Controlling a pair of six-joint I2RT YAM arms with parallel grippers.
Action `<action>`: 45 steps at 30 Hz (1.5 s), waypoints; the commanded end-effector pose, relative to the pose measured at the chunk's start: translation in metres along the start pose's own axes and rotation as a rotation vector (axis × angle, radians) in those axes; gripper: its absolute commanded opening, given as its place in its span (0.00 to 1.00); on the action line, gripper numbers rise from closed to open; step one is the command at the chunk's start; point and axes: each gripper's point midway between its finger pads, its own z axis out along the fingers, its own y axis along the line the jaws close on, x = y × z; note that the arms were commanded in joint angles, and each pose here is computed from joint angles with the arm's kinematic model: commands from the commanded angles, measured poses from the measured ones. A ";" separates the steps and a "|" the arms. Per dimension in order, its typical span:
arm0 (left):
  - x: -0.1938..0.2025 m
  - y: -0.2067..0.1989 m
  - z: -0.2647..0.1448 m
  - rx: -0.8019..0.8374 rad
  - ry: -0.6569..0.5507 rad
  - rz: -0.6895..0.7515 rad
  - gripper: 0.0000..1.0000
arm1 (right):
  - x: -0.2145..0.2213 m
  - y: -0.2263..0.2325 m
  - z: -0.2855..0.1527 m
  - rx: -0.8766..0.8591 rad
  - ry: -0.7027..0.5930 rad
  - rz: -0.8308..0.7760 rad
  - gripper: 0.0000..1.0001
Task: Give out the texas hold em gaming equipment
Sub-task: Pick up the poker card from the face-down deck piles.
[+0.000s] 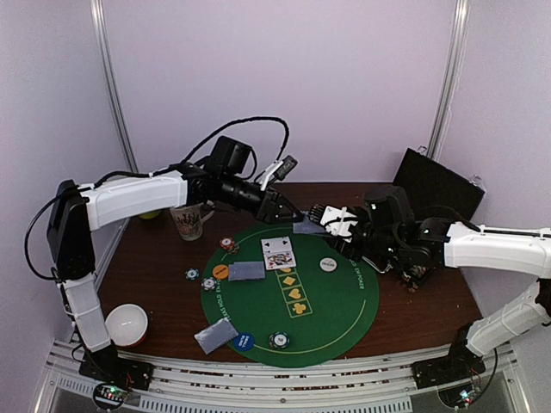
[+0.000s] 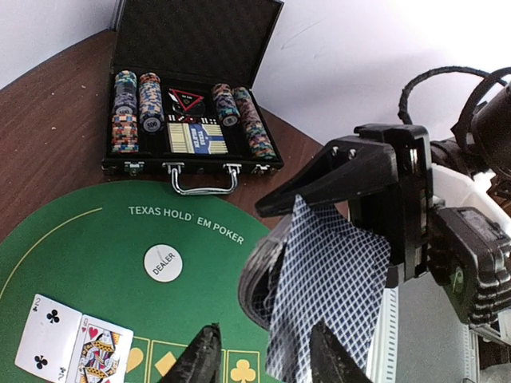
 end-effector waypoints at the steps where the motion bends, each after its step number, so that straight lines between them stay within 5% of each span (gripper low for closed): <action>1: -0.019 -0.009 -0.019 -0.004 -0.054 0.048 0.45 | -0.013 -0.012 -0.008 0.031 -0.051 0.016 0.47; 4: -0.015 -0.013 -0.016 0.032 -0.047 0.029 0.45 | -0.014 -0.014 -0.008 0.037 -0.050 0.014 0.47; 19: -0.019 -0.027 -0.025 0.068 -0.061 0.058 0.01 | -0.012 -0.015 -0.008 0.043 -0.040 0.012 0.47; 34: -0.036 -0.033 -0.036 0.056 -0.132 0.126 0.00 | -0.012 -0.015 -0.011 0.024 -0.052 0.035 0.47; 45: -0.059 -0.013 -0.094 -0.021 -0.268 0.162 0.00 | -0.002 -0.015 -0.013 0.026 -0.032 0.047 0.47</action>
